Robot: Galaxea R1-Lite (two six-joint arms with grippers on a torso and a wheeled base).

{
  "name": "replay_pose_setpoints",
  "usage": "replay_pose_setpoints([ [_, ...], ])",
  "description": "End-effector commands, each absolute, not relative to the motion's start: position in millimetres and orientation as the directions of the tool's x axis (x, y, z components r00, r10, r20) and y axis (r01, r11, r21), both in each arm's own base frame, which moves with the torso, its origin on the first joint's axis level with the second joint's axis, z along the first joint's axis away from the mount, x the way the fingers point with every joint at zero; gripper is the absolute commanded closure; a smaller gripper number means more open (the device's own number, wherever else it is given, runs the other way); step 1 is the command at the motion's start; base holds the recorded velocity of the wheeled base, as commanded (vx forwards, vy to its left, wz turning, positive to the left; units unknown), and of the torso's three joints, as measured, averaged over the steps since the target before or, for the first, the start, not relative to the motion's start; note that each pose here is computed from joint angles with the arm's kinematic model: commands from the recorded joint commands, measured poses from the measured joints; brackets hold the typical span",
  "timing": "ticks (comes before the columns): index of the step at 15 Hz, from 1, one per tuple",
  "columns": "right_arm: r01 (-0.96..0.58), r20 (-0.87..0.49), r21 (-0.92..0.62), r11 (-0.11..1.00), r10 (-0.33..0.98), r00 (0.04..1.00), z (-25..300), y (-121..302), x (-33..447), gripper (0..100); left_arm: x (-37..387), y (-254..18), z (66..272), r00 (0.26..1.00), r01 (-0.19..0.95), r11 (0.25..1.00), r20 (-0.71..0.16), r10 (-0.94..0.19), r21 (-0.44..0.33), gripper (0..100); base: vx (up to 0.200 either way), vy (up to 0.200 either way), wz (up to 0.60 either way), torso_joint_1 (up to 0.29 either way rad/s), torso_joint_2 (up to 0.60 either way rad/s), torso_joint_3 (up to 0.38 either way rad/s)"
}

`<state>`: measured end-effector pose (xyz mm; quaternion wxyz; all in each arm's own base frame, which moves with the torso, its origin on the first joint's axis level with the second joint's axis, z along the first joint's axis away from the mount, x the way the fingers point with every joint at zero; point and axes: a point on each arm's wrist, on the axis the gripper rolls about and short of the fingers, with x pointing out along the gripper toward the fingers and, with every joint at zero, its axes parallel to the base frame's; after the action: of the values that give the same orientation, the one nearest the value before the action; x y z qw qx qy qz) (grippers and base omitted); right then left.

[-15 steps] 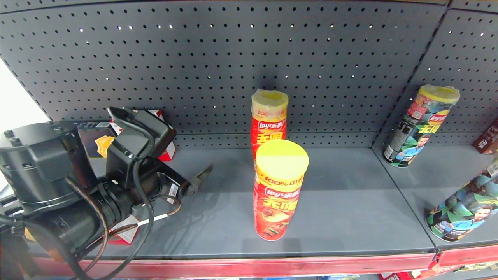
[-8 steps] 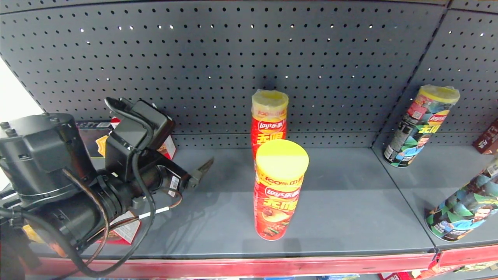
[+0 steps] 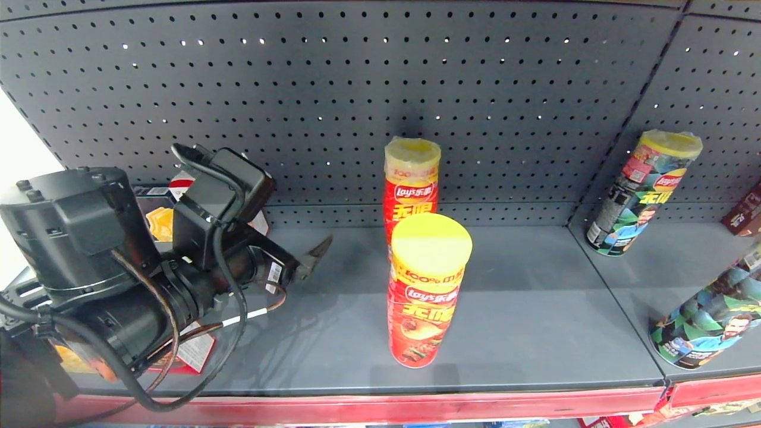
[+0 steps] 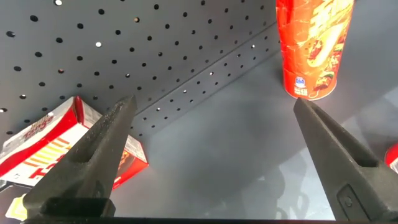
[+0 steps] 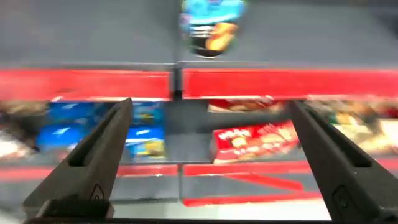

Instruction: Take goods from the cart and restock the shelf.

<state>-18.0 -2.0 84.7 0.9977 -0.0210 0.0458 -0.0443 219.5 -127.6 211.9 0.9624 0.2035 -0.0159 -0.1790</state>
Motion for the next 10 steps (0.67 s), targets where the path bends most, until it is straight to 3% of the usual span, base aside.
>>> replay_pose_setpoints([
  [1, 0.116, 0.049, 0.016, 0.993, -0.116, 0.992, 82.6, -2.0, -24.0, 0, 219.5, -128.1, 211.4, 0.935, 0.340, 0.852, -0.044, -0.352, 0.398, 0, 0.000, 0.000, 0.00, 0.000, 0.00, 0.000],
  [2, 0.116, 0.078, 0.029, 0.993, -0.118, 0.990, 83.5, -2.0, -23.3, 0, 219.9, -128.4, 211.4, 0.935, 0.340, 0.852, -0.044, -0.352, 0.398, 0, 0.000, 0.000, 0.00, 0.000, 0.00, 0.000],
  [5, 0.001, -0.015, -0.031, 1.000, -0.002, 1.000, 74.6, 0.5, -22.7, 0, 222.4, -131.3, 212.8, 0.933, 0.343, 0.851, -0.039, -0.358, 0.398, 0, 0.000, 0.000, 0.00, 0.000, 0.00, 0.000],
  [10, 0.026, -0.028, -0.017, 1.000, -0.026, 0.999, 74.6, 0.5, -21.7, 0, 219.9, -130.7, 215.0, 0.932, 0.343, 0.851, -0.032, -0.361, 0.396, 0, 0.000, 0.000, 0.00, 0.000, 0.00, 0.000],
])
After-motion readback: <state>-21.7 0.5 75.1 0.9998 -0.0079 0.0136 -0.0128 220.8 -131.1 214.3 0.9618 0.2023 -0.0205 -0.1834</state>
